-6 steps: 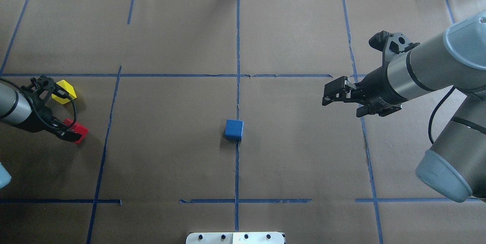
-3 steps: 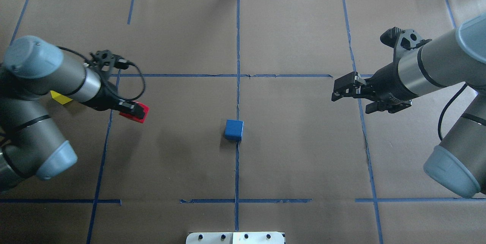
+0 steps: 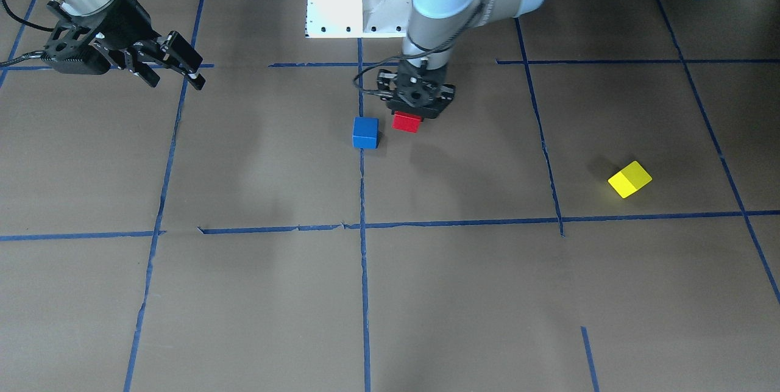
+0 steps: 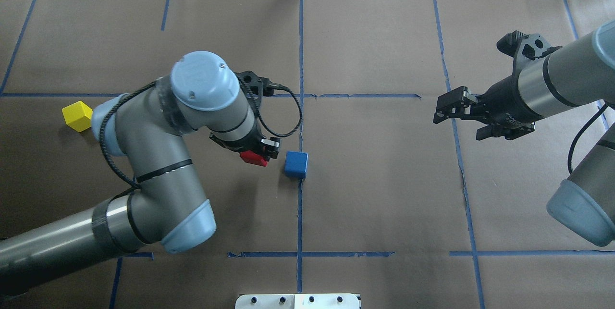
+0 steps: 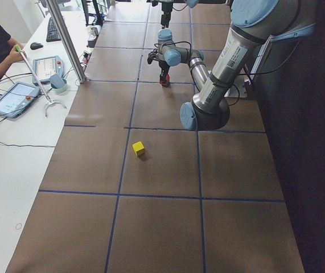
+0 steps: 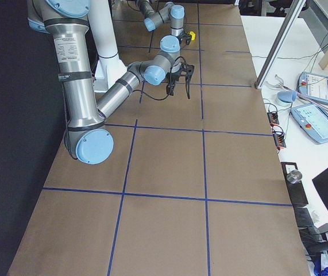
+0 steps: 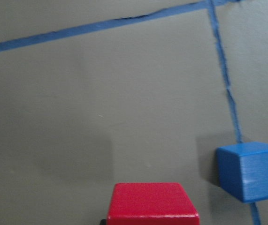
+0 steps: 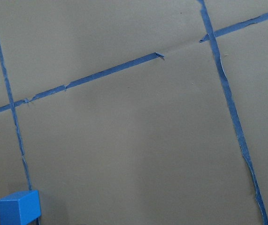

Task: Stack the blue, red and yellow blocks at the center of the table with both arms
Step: 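Carry the red cube with the left gripper onto the blue cube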

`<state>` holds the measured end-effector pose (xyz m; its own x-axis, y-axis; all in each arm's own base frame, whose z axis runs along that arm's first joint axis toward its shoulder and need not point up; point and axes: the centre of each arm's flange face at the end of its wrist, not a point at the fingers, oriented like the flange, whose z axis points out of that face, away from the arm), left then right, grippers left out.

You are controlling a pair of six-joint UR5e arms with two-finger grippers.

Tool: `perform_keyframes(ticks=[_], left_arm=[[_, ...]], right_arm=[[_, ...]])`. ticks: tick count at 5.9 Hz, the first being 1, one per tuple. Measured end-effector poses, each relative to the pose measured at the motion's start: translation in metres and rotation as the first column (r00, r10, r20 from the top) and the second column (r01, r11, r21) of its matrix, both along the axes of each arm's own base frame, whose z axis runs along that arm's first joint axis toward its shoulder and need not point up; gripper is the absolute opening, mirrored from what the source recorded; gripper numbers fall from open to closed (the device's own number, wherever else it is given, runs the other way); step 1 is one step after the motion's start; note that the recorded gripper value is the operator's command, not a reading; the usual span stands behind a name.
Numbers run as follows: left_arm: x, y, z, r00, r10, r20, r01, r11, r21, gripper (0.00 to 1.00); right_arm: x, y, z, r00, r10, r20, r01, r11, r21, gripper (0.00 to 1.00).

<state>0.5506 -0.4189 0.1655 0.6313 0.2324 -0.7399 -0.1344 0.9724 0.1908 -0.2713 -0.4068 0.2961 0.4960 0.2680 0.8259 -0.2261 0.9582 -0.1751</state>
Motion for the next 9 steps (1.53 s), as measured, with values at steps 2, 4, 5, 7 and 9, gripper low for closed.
perform_keyframes(ticks=[2, 4, 5, 7, 9], left_arm=[[0.046, -0.012, -0.031, 0.999, -0.004, 0.033, 0.004, 1.000, -0.006, 0.06], [0.053, -0.014, -0.026, 0.999, -0.004, 0.051, 0.004, 1.000, -0.014, 0.08], [0.053, -0.013, -0.022, 0.998, -0.005, 0.056, 0.006, 1.000, -0.018, 0.08], [0.052, -0.012, -0.017, 0.998, -0.012, 0.060, 0.014, 0.999, -0.030, 0.08], [0.050, -0.010, -0.022, 0.998, -0.026, 0.050, 0.028, 0.999, -0.043, 0.09]], right_arm=[[0.000, 0.000, 0.006, 1.000, 0.000, -0.009, 0.000, 1.000, -0.005, 1.00], [0.000, 0.000, 0.011, 1.000, -0.001, -0.016, 0.000, 1.000, -0.011, 1.00], [0.000, 0.001, 0.011, 1.000, 0.000, -0.018, 0.000, 1.000, -0.012, 1.00], [0.000, 0.001, 0.011, 1.000, -0.001, -0.017, 0.001, 1.000, -0.011, 1.00], [0.000, 0.001, 0.011, 1.000, -0.002, -0.016, 0.002, 1.000, -0.010, 1.00]])
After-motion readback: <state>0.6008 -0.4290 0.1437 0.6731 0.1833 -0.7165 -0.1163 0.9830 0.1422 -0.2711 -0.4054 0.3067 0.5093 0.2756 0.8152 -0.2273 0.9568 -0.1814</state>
